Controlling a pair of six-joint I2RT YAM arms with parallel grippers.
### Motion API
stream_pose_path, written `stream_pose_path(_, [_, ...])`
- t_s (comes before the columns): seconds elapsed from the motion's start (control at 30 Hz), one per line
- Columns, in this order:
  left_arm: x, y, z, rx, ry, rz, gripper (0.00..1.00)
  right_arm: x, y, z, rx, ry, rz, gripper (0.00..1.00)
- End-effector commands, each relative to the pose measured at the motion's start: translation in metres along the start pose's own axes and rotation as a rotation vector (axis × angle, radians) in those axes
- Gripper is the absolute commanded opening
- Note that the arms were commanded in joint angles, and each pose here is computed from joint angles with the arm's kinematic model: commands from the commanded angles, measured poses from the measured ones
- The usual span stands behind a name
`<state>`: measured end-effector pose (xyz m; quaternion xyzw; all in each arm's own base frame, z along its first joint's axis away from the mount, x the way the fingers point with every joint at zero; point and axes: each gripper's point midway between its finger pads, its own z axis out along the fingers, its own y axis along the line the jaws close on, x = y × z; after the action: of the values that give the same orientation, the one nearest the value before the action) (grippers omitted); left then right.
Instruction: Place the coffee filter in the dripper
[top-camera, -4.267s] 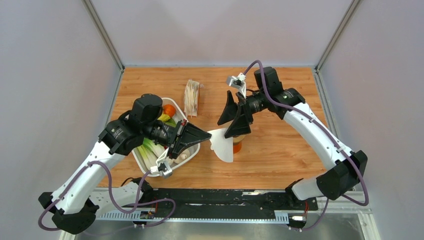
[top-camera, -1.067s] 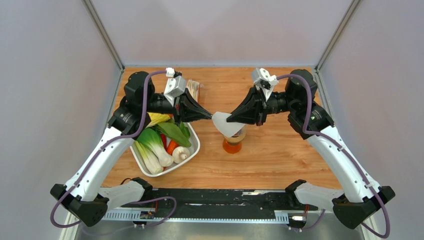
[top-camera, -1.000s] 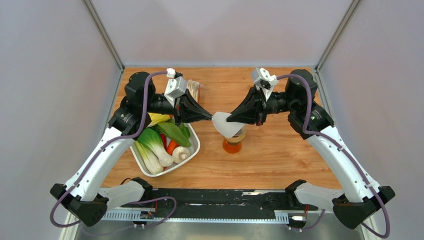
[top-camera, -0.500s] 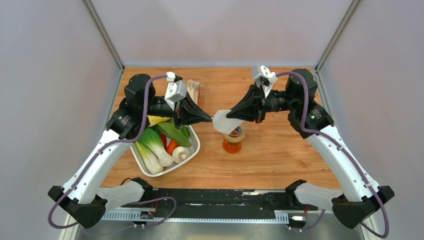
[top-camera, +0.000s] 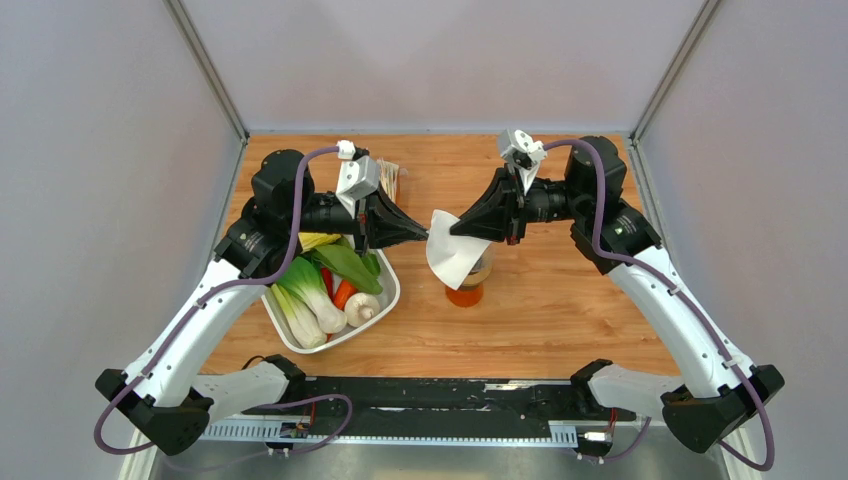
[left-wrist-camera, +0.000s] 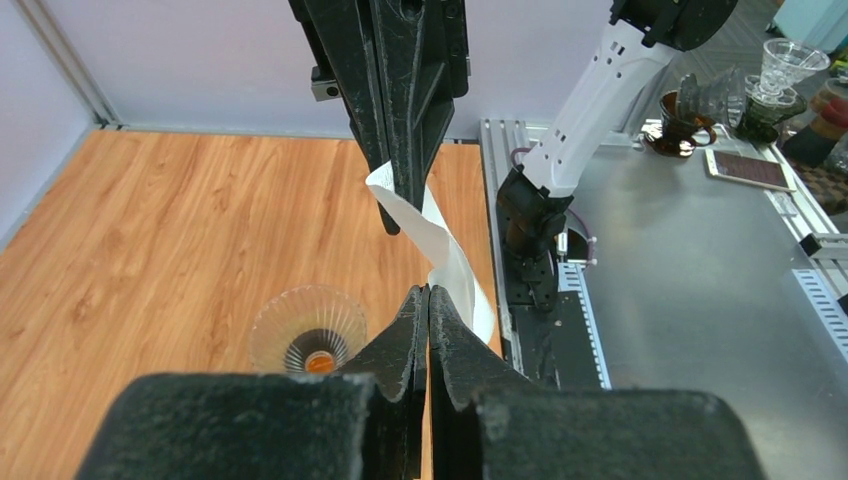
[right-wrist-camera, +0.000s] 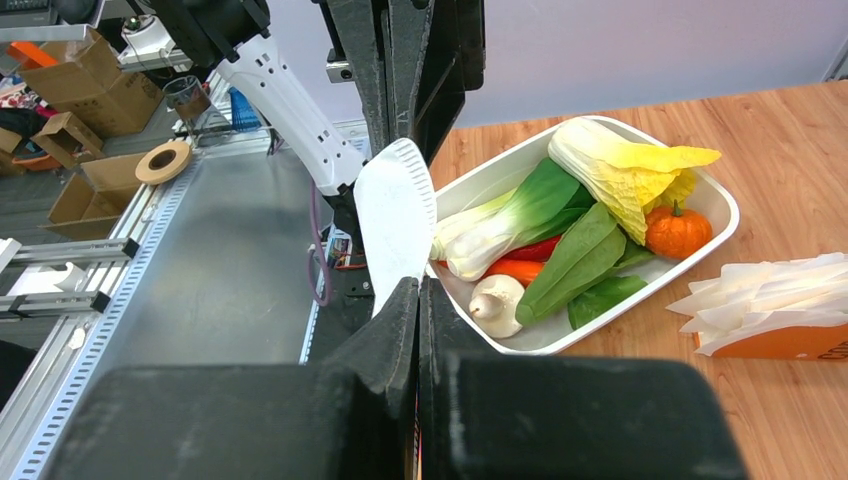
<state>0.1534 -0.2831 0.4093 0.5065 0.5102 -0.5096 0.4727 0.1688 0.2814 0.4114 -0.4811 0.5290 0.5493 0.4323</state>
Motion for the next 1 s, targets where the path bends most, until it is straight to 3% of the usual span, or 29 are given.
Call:
stream_pose_path(0.0, [-0.012, -0.007, -0.005, -0.01, -0.016, 0.033, 0.05, -0.004, 0.0, -0.002, 0.02, -0.017, -0.017, 0.0])
stream_pose_path(0.13, [-0.01, -0.005, -0.007, -0.033, -0.004, 0.03, 0.18, -0.003, 0.001, -0.003, 0.027, -0.016, -0.016, 0.0])
stream_pose_path(0.33, [-0.01, 0.001, -0.007, -0.075, -0.003, 0.019, 0.29, -0.003, 0.002, -0.003, 0.025, -0.015, -0.015, 0.0])
stream_pose_path(0.77, [-0.007, 0.001, -0.007, -0.075, -0.007, -0.002, 0.42, -0.003, -0.004, -0.003, 0.052, -0.018, -0.009, 0.0])
stream_pose_path(0.97, [-0.004, 0.004, -0.008, -0.097, -0.006, 0.005, 0.43, -0.004, -0.005, -0.003, 0.063, -0.02, -0.011, 0.0])
